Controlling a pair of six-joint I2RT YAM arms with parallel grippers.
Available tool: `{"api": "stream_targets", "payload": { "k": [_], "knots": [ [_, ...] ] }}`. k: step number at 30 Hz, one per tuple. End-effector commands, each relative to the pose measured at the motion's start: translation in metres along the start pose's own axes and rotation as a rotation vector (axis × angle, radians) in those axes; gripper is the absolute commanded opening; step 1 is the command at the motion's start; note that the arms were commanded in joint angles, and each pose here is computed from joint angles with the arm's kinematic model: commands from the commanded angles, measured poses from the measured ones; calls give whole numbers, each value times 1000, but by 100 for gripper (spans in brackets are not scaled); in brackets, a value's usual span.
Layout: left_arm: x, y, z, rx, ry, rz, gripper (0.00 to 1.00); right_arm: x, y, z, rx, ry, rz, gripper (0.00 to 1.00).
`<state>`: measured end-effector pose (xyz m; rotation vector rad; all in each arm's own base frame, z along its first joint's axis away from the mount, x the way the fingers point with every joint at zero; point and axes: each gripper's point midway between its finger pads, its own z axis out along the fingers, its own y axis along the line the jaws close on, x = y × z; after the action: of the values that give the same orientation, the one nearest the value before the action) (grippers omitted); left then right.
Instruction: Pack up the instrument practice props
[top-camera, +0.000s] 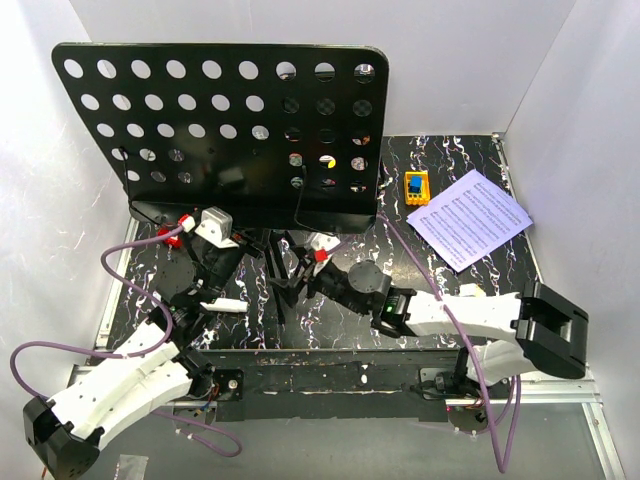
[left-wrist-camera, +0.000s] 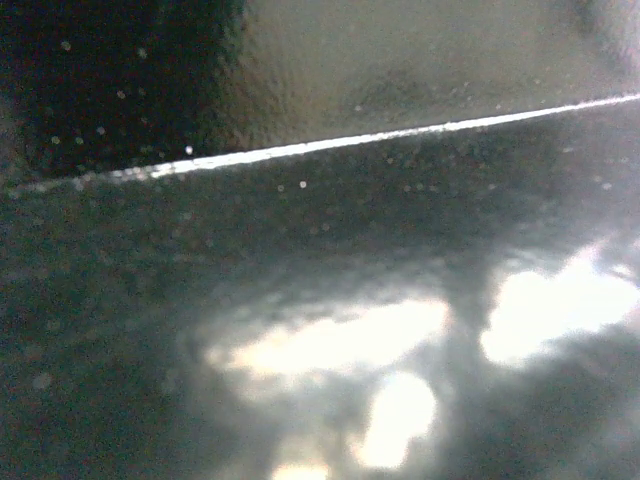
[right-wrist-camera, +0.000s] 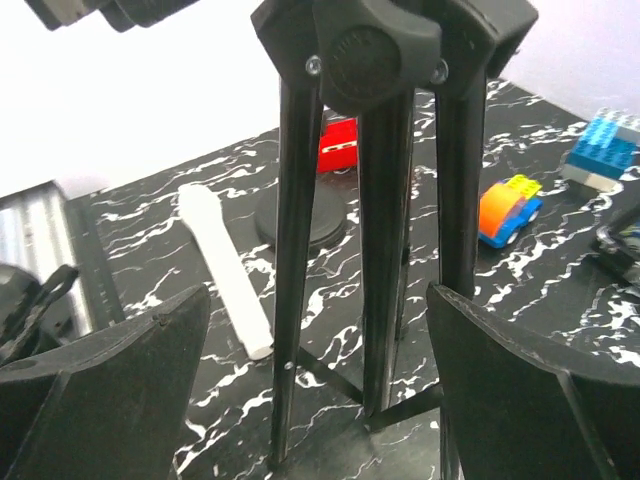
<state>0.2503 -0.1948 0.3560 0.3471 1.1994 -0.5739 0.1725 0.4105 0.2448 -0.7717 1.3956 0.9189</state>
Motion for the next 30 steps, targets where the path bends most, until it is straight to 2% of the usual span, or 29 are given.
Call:
{"api": "stream_targets", "payload": {
  "k": [1, 9, 14, 17, 22, 30],
  "knots": [
    [91, -5, -26, 26, 336, -1, 0, -52, -23, 15, 212, -161, -84, 96],
    [85, -6, -38, 30, 333, -25, 0, -64, -42, 28, 443, -193, -185, 97],
    [86, -5, -41, 31, 350, -2, 0, -75, -11, 15, 360, -253, -279, 97],
    [87, -3, -43, 28, 366, 9, 0, -81, -5, 0, 359, -282, -277, 97],
    [88, -4, -49, 33, 373, 5, 0, -79, -9, -16, 361, -255, -242, 95],
    [86, -5, -56, 34, 376, -15, 0, -72, 4, -3, 277, -219, -202, 98]
  ]
}}
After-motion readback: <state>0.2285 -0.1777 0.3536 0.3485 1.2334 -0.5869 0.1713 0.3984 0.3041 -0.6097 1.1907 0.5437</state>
